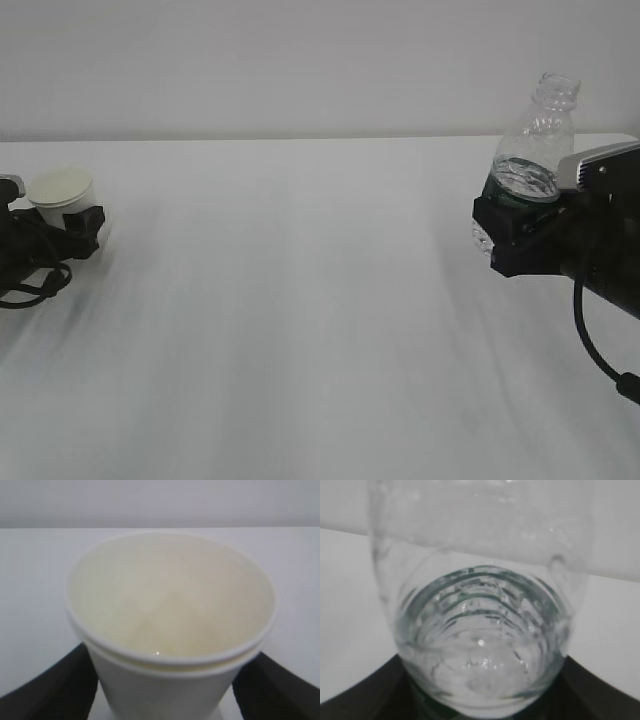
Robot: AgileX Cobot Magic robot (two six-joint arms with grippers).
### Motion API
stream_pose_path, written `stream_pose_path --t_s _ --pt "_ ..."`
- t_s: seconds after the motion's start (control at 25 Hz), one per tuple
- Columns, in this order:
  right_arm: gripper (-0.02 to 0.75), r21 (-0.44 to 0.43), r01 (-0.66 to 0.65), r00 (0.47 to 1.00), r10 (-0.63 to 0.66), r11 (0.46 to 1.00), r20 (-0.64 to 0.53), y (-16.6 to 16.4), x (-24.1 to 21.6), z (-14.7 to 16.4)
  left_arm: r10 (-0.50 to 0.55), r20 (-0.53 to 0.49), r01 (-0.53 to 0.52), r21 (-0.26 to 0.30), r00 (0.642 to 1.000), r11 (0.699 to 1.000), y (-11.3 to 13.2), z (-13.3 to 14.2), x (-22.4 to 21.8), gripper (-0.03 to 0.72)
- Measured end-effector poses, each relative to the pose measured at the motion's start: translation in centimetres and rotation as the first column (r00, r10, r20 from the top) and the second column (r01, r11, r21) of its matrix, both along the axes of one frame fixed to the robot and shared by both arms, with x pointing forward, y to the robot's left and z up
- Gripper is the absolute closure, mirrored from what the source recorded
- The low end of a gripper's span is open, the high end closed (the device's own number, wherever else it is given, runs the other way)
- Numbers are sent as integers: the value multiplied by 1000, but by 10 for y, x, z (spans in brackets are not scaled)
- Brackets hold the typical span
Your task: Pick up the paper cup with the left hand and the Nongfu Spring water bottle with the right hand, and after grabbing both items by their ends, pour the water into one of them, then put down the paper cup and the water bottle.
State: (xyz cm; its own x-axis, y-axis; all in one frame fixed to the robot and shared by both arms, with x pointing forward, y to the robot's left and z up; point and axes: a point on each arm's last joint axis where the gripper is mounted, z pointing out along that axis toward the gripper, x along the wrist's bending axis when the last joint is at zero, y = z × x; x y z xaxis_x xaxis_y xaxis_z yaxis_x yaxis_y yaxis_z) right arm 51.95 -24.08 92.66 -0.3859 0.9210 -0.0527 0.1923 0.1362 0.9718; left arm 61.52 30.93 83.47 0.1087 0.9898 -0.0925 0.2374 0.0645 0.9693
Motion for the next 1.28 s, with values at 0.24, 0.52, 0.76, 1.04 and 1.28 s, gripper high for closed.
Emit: stream_pose_path --t_s 0.24,0.52,0.76,1.04,1.28 --pt "279 0 0 1000 0 1000 0 0 0 0 1 20 -1 6 1000 1000 1 5 10 102" --pt "279 0 0 1000 0 1000 0 0 0 0 5 6 -5 5 1000 1000 2 7 18 102" --pt "279 0 0 1000 0 1000 0 0 0 0 4 2 -4 -5 1000 1000 1 7 18 169" --pt "279 0 0 1000 0 1000 0 0 0 0 -44 -6 44 -32 999 999 -3 7 17 200" --pt "279 0 0 1000 0 1000 0 0 0 0 -160 46 162 -40 986 986 -14 12 16 202"
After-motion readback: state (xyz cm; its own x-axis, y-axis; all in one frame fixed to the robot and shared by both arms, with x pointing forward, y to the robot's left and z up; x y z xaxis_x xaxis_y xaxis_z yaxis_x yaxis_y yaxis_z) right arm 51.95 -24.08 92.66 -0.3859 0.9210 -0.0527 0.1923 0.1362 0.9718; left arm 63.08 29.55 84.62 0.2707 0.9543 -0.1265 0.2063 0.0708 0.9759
